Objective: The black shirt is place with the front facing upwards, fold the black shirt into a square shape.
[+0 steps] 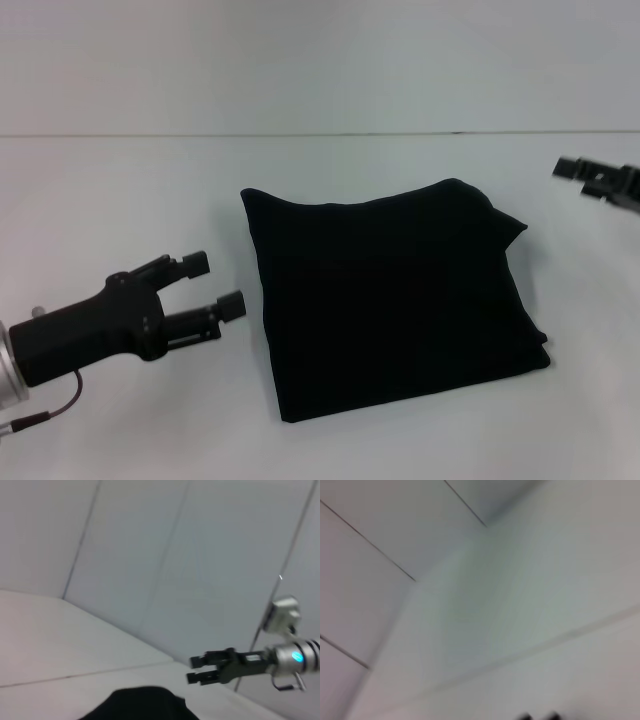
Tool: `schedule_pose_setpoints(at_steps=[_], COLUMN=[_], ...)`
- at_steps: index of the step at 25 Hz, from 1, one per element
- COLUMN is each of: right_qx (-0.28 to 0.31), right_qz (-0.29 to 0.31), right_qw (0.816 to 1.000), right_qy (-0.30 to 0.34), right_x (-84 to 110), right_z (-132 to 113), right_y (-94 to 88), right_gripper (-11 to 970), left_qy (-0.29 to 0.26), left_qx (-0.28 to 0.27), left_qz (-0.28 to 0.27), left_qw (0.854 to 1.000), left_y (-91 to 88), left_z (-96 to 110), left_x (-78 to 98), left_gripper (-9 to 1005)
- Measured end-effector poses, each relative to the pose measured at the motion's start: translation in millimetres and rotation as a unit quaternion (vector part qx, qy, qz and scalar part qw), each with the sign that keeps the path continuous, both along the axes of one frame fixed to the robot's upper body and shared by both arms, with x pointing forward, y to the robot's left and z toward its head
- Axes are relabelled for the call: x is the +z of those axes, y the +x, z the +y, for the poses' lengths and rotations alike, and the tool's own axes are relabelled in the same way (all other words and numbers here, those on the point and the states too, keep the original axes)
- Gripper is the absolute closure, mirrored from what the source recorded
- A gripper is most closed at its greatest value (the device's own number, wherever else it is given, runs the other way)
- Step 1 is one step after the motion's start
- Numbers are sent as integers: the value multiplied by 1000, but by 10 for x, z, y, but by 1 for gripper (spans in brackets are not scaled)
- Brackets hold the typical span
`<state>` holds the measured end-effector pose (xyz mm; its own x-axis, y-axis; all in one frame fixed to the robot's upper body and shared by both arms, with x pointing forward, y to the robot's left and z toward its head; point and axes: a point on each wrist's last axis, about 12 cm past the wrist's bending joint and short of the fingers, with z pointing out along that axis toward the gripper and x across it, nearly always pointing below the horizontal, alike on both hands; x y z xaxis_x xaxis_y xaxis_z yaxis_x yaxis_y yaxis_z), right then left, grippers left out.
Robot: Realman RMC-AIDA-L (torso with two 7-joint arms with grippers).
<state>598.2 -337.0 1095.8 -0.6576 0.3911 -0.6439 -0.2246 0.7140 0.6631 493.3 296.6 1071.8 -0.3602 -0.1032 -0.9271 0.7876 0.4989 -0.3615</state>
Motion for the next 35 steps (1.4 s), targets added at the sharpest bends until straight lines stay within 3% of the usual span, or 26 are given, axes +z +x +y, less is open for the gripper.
schedule_pose_setpoints(at_steps=[3,7,12,17,28,35], right_qx=[35,122,210,240,188,185], right_qz=[-69,-134,-151,-120,-92,-135], right_qw=[997,983,964,954,957,956], right_qy=[18,-3,-63,-134,-199,-186], right_x=[91,103,-142,-346,-481,-386], right_z=[-11,215,759,1039,817,737], right_y=[-102,-184,-186,-111,-60,-114], right_gripper=[211,155,165,165,166,166], left_qy=[-21,-41,-53,-60,-64,-68], left_qx=[14,27,38,40,37,33], left_qz=[13,23,36,46,47,48], left_qw=[1000,999,997,996,996,996], left_y=[26,42,44,44,30,45], left_z=[7,22,47,48,43,20], left_x=[-9,-9,-8,-9,-9,-3], left_gripper=[67,68,68,69,71,72])
